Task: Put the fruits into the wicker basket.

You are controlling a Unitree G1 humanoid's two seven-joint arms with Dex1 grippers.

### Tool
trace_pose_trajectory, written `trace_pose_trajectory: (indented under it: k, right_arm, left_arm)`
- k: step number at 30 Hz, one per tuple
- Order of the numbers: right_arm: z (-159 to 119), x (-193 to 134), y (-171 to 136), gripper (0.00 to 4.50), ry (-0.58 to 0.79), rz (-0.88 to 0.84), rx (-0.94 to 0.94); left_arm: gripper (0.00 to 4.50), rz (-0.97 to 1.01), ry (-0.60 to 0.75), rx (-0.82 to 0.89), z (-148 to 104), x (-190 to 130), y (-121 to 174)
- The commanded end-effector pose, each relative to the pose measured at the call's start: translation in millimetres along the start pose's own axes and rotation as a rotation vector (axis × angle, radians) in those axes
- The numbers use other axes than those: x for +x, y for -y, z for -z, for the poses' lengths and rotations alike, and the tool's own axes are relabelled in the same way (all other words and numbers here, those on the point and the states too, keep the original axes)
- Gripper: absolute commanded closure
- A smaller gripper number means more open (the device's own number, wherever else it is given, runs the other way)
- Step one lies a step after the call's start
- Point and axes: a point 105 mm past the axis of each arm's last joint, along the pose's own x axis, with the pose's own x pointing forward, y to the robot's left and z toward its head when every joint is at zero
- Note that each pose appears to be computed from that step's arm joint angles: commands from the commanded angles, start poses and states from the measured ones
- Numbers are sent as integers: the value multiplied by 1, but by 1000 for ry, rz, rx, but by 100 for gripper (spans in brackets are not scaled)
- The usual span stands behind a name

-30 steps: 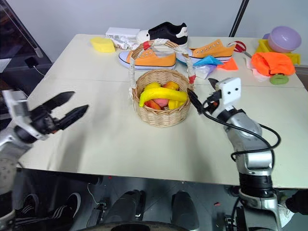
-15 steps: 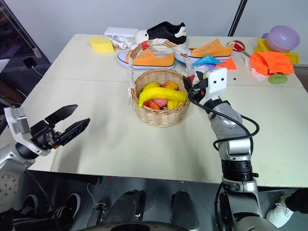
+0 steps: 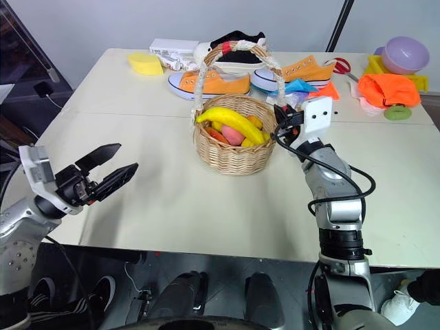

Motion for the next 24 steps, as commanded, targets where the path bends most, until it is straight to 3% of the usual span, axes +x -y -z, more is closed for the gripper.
trace_pose_trajectory:
  k: [1, 5, 9, 16, 24]
  right_arm:
    - [-45, -18, 37, 450, 147, 81, -95]
    - [-62, -48, 83, 450, 148, 192, -227]
    - [-78, -90, 124, 450, 137, 322, -345]
    - [-87, -137, 155, 450, 94, 457, -452]
    - [-70, -150, 159, 450, 64, 499, -419]
  left_arm:
    - [0, 29, 28, 29, -4, 8, 0]
    - [0, 98, 43, 18, -4, 25, 3]
    - [0, 337, -31, 29, 6, 50, 33]
    - [0, 595, -69, -3, 4, 72, 58]
    - [0, 628, -113, 22, 14, 78, 53]
